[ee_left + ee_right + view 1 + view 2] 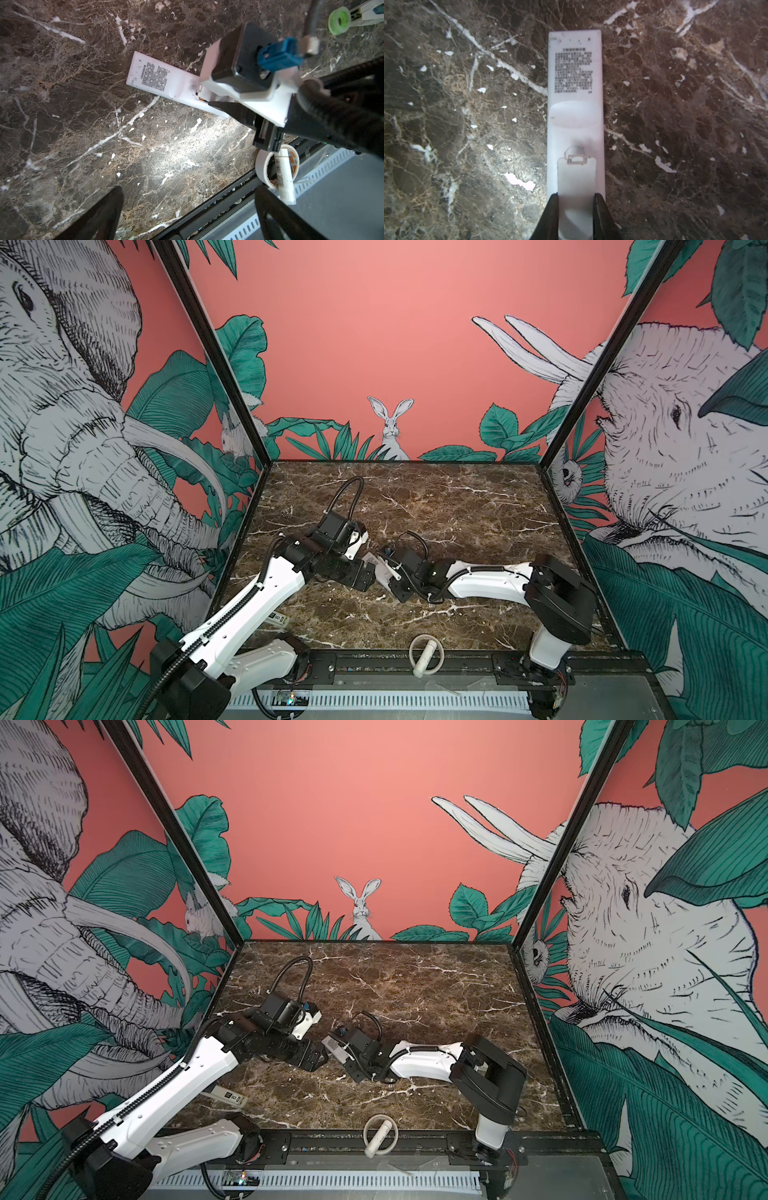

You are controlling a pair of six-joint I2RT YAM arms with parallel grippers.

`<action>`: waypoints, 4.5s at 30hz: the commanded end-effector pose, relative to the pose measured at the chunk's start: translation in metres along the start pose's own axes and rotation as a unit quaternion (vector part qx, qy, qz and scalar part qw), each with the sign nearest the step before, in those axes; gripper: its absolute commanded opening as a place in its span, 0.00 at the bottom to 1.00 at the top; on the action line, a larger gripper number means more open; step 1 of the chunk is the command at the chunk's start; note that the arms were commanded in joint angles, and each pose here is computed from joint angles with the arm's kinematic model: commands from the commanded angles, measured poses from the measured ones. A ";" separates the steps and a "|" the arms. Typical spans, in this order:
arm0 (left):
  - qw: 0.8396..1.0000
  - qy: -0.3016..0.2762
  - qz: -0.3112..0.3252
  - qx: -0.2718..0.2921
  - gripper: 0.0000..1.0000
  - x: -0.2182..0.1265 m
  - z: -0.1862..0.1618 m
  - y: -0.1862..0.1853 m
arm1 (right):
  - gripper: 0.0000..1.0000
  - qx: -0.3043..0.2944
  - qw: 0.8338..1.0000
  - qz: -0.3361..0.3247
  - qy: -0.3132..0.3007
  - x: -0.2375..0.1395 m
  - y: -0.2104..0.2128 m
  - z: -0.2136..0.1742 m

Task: Load the batteries into the remote control

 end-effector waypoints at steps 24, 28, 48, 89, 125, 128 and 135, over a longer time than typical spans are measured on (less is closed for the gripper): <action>1.000 0.010 -0.016 0.007 0.99 0.001 -0.002 -0.004 | 0.18 -0.046 0.999 -0.003 0.011 0.004 0.000 -0.019; 1.000 0.009 -0.016 0.007 0.99 0.002 -0.001 -0.004 | 0.18 -0.045 0.999 -0.003 0.010 0.003 -0.003 -0.021; 1.000 0.011 -0.012 0.004 0.99 0.005 -0.003 -0.001 | 0.21 -0.059 0.998 0.023 -0.025 -0.005 0.000 -0.021; 1.000 0.007 -0.006 0.000 0.99 0.007 -0.003 0.001 | 0.33 -0.122 0.991 0.051 -0.029 -0.011 0.003 -0.025; 1.000 -0.018 0.004 0.003 0.99 0.007 0.005 0.004 | 0.16 -0.064 0.995 0.077 0.018 0.001 0.001 -0.018; 1.000 -0.028 0.015 -0.001 0.99 0.008 0.009 0.007 | 0.31 -0.062 0.996 0.069 0.013 -0.006 -0.001 -0.017; 0.996 -0.060 0.063 -0.029 0.99 0.007 0.016 0.026 | 0.68 -0.071 0.994 0.077 0.006 -0.014 0.005 -0.018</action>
Point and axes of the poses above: each gripper's point midway between its finger pads, its own x axis out along the fingers, its own y axis along the line the jaws close on, z = x × y, the point moved 2 cm from there along -x, back along the fingers, and after that the axes turned 13 degrees about -x, right-handed, at the moved point
